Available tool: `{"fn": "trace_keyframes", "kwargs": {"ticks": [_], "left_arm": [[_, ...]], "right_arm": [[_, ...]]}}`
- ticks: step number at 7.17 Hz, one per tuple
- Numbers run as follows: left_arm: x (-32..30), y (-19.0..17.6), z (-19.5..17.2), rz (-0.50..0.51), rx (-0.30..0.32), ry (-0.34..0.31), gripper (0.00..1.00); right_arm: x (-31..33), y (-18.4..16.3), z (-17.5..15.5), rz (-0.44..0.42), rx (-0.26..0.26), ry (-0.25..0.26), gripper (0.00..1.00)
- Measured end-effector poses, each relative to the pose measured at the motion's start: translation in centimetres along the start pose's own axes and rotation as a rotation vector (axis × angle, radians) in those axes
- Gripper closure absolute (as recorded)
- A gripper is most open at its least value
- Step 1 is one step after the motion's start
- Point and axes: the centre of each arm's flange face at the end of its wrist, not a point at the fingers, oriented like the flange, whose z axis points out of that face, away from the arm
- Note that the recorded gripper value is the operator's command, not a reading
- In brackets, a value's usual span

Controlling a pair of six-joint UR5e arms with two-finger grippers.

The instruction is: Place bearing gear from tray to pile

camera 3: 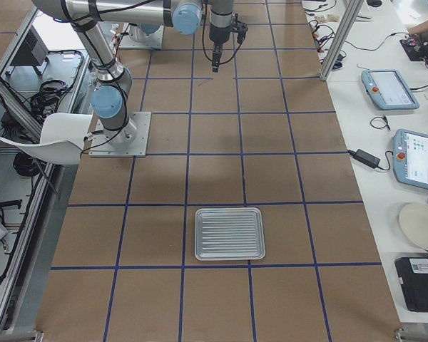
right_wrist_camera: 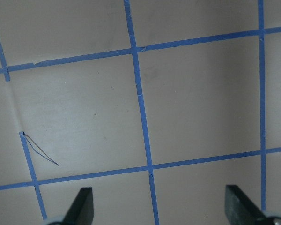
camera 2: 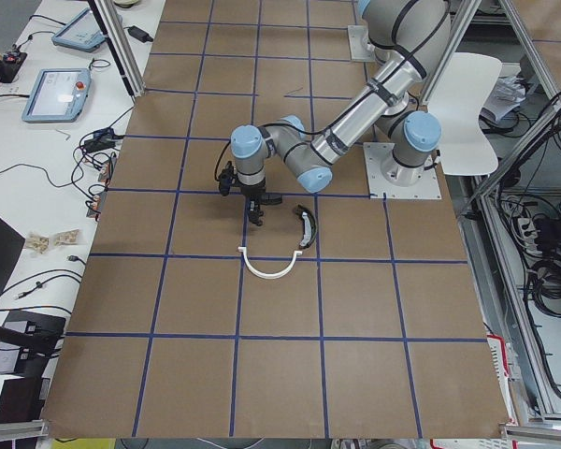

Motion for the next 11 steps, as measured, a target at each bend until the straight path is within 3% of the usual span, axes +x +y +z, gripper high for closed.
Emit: {"fn": "trace_keyframes", "kwargs": {"ticks": [5,8,11], "left_arm": [[23.2,0.6,-16.9,-0.234,-0.072,0.045,0.0],[29.6,4.2,-26.2,-0.206,0.012,0.071,0.0],[30.1,6.1,-29.3,-0.183,0.074,0.081,0.0]], "right_arm": [[-0.1,-0.1,0.1,0.001,-0.004,0.0,0.0],[0.0,-0.1,0.2,0.002,-0.005,-0.001,0.0],[0.0,0.0,0.3,-0.003,-0.011,-0.001,0.0]]}}
